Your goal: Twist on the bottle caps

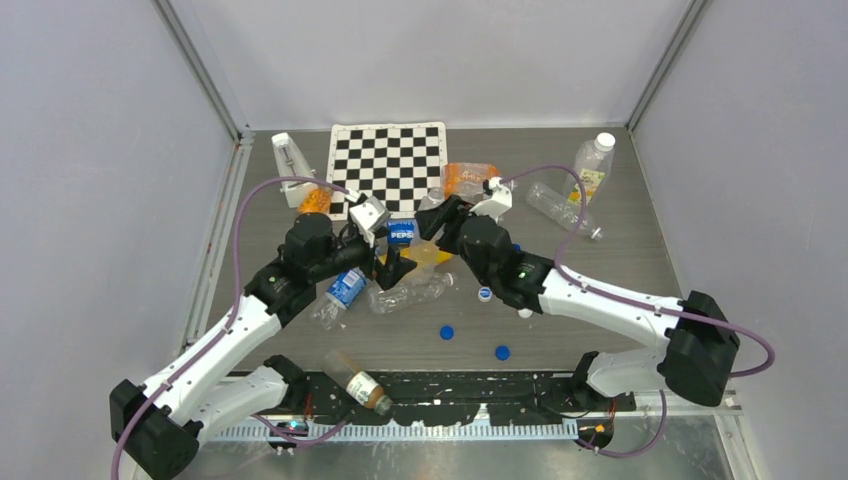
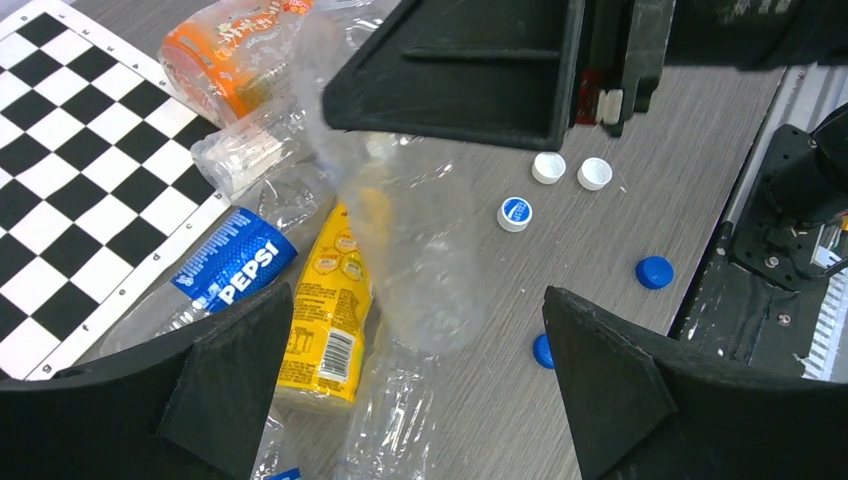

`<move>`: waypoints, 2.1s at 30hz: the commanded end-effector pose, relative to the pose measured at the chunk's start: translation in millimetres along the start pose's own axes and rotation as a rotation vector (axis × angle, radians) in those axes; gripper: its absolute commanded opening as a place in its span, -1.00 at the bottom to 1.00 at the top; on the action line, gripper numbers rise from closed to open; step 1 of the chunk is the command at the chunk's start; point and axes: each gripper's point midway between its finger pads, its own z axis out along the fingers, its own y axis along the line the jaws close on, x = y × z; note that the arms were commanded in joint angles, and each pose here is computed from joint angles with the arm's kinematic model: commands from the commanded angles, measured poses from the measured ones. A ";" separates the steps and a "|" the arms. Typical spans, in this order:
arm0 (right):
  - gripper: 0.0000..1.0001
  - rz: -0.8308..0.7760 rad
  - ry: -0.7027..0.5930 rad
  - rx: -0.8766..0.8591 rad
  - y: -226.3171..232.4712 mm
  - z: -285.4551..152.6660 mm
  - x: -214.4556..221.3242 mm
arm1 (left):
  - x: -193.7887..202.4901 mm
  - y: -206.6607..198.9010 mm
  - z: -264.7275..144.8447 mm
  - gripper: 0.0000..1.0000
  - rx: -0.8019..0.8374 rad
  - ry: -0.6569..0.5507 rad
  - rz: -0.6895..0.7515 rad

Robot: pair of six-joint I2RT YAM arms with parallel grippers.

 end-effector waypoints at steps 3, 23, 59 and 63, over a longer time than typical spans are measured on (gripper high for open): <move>-0.42 0.281 -0.199 -0.145 56.1 1.3 -27.8 | -19.3 -2.1 1.7 0.99 0.012 -0.086 -0.008; -0.45 0.397 -0.131 -0.222 74.5 -32.3 -8.0 | -16.0 9.1 0.9 0.99 -0.056 -0.081 -0.023; -0.38 0.401 -0.052 -0.305 99.5 -36.1 4.9 | -14.2 3.4 1.9 -0.56 -0.022 -0.076 -0.021; -0.06 0.381 -0.061 -0.301 96.6 -38.3 2.3 | -14.0 3.5 1.1 -0.80 -0.022 -0.077 -0.015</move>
